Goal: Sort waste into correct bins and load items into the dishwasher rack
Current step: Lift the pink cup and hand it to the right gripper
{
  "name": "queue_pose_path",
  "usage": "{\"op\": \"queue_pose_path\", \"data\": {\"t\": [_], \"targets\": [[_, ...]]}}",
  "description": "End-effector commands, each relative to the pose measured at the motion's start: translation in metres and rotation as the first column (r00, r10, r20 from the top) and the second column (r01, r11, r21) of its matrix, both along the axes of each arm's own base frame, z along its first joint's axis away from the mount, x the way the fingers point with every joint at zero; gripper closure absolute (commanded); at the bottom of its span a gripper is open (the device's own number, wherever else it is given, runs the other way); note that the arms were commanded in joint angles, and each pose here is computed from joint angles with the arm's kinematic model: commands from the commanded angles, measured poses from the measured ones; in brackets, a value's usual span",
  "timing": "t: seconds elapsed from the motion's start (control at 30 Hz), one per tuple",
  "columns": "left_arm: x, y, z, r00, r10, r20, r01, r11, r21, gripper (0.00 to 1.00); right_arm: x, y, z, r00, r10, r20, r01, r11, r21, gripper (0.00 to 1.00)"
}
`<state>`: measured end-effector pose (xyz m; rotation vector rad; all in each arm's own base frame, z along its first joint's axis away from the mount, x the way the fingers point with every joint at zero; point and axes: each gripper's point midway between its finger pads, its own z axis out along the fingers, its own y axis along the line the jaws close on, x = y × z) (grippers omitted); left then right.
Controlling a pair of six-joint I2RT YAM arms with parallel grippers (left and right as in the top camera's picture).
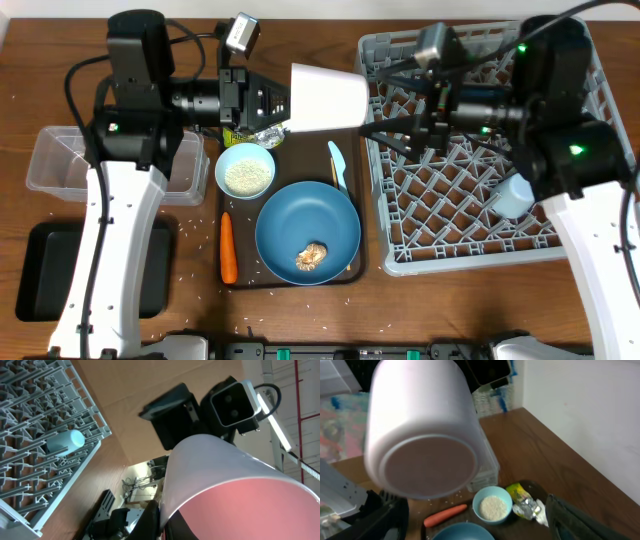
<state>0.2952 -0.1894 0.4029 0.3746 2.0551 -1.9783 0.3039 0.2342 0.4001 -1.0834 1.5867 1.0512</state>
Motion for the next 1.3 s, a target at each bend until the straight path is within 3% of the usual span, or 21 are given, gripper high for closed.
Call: {"op": "queue_pose_path", "data": {"t": [0.0, 0.47, 1.27], "targets": [[-0.008, 0.001, 0.009, 1.0, -0.022, 0.008, 0.022, 1.0, -0.013, 0.94, -0.01, 0.015, 0.004, 0.995, 0.095, 0.018, -0.095, 0.995, 0.03, 0.19], [-0.008, 0.001, 0.009, 1.0, -0.021, 0.001, 0.021, 1.0, -0.013, 0.94, -0.031, 0.025, 0.025, 0.955, 0.259, 0.147, -0.274, 0.957, 0.097, 0.16], [-0.008, 0.001, 0.009, 1.0, -0.019, 0.002, 0.019, 1.0, -0.012, 0.94, -0.044, 0.043, 0.033, 0.927, 0.313, 0.205, -0.338, 0.935, 0.103, 0.28]]}}
